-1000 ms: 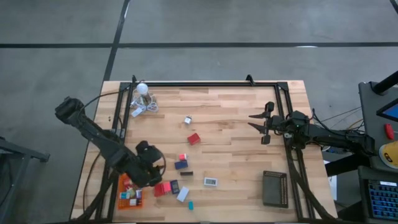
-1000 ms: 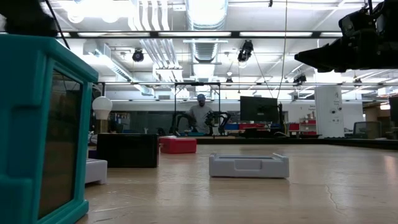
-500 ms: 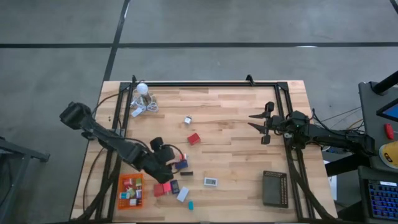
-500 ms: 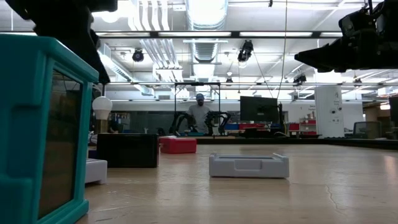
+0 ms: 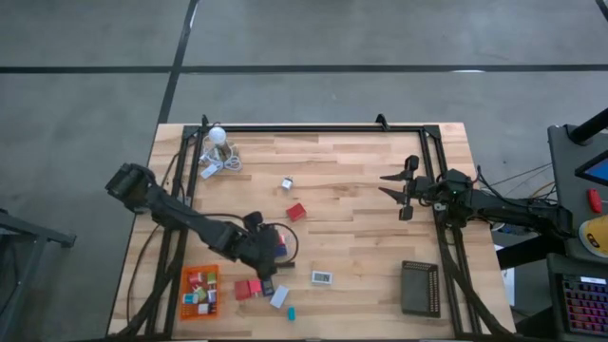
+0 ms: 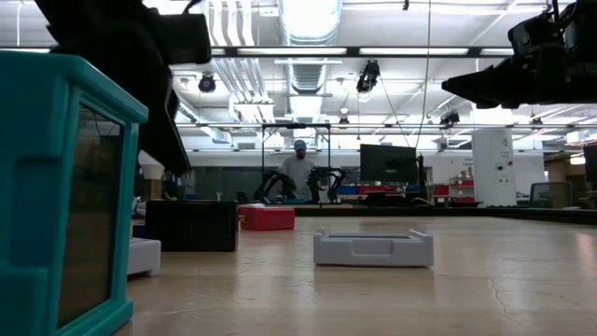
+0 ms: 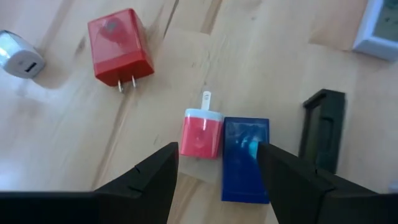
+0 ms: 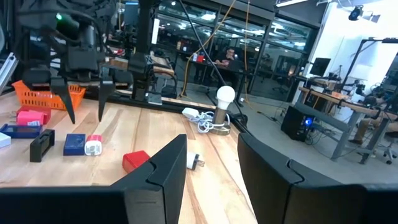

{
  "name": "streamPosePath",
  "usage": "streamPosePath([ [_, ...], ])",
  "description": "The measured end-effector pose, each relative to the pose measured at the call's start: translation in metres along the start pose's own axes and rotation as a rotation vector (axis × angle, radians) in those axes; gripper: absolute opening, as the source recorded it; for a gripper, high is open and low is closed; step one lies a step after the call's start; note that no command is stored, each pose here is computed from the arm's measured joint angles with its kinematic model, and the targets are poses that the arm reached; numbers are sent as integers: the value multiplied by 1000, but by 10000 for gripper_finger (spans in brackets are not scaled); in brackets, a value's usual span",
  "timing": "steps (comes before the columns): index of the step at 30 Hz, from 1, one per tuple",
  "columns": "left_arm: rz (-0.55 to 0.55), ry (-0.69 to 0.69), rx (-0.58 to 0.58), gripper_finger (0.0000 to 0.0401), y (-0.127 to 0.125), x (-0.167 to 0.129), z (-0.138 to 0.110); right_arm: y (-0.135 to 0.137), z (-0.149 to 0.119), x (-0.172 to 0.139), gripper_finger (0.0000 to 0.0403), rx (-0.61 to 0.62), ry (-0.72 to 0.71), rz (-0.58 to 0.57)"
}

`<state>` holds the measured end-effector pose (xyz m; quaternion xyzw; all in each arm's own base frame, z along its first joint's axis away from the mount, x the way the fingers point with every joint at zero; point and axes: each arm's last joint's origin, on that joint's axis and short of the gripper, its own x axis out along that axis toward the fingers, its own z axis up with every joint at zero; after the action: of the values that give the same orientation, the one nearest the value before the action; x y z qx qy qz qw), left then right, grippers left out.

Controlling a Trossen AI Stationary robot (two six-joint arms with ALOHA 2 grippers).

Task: Pick & Place Office items
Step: Put the white pink charger adapter into the orange bin

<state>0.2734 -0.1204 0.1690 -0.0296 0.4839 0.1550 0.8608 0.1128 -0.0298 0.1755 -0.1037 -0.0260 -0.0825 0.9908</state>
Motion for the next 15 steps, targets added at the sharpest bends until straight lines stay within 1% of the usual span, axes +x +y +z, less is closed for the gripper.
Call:
streamPosePath([
  [8,18,34,25,223,0,21,0,0,0,0,139,0,0,0],
  [15,15,58,29,223,5,28,2,0,0,0,139,0,1,0],
])
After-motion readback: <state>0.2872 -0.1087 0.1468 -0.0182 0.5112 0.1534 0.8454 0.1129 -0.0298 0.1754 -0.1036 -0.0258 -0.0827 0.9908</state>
